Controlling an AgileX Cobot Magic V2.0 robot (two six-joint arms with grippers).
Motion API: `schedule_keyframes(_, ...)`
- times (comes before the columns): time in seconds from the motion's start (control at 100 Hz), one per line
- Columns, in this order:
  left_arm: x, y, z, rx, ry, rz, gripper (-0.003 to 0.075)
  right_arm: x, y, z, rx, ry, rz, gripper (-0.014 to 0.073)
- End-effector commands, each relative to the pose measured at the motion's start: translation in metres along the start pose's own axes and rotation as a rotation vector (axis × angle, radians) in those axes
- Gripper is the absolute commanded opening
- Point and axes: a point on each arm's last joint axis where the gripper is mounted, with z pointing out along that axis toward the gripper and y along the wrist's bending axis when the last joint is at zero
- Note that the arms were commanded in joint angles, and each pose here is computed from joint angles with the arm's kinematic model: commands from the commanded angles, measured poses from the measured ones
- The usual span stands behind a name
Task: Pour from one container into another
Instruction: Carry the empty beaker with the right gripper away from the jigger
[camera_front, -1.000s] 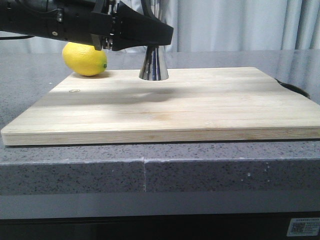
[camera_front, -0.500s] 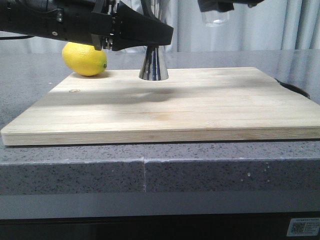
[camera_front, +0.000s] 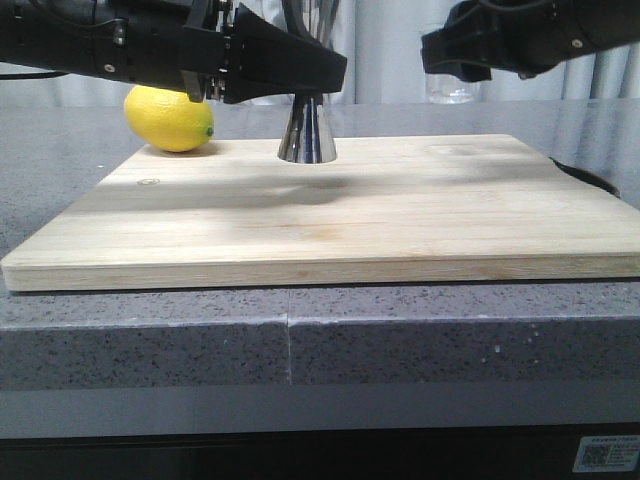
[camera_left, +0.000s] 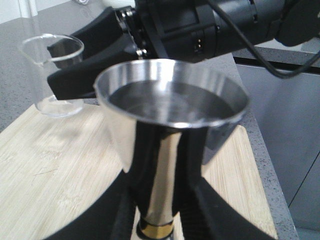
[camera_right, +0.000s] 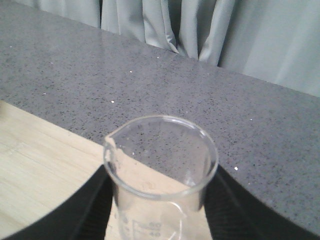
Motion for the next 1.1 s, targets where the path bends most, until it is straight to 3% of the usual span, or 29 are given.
schedule_keyframes(0.0,-0.035,-0.012,-0.003,0.05,-0.131,0.042,0.0166,-0.024,-0.002,-0.01,0.002,-0.186,0.012,0.0258)
schedule_keyframes(0.37,-0.035,-0.012,-0.003,0.05,-0.131,0.042,0.0166,-0.01,0.002,-0.017,-0.012,-0.198,0.023,0.0258)
schedule_keyframes(1.09,-0.035,-0.012,-0.003,0.05,-0.131,0.042,0.0166,0.02,-0.017,-0.014,0.037,-0.137,0.038,0.0258)
